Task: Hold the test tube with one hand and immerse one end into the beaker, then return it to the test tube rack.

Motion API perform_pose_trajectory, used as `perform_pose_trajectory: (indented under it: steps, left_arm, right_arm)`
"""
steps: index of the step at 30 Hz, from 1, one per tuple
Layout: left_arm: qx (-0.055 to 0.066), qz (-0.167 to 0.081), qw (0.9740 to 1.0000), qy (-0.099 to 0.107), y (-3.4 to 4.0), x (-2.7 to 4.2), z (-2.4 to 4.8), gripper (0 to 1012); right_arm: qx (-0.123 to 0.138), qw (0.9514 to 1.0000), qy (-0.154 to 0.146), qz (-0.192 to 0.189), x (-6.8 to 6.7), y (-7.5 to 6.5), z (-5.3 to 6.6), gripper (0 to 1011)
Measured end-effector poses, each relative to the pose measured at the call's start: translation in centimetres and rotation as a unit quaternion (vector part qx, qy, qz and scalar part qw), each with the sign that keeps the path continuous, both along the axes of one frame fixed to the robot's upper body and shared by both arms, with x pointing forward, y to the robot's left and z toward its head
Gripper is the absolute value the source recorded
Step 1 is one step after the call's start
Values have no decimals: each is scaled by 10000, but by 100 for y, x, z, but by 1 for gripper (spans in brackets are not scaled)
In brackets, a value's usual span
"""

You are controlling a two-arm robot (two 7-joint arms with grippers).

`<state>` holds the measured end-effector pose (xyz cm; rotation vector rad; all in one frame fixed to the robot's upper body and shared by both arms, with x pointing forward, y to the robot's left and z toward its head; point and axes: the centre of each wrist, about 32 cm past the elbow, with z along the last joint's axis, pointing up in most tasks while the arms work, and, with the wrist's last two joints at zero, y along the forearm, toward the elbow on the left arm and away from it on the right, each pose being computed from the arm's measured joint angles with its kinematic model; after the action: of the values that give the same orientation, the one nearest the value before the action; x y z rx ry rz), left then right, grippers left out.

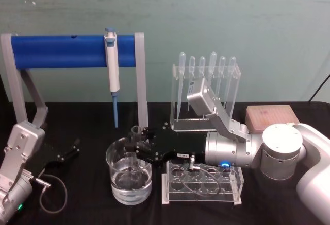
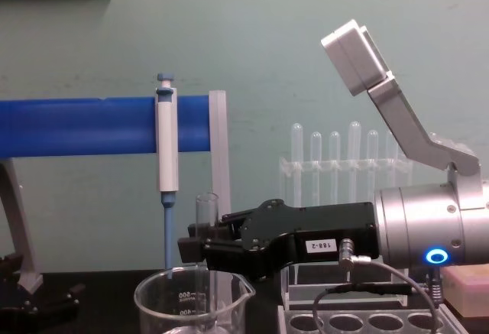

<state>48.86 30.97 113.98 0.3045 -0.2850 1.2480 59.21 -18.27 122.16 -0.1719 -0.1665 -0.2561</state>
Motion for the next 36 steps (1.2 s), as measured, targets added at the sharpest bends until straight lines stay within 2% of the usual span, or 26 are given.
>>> perform_pose_trajectory:
  steps: [36]
  left_arm:
    - [0,0,10000,0,0,0,0,1000]
  right_arm:
    - [0,10000,0,0,0,0,0,225]
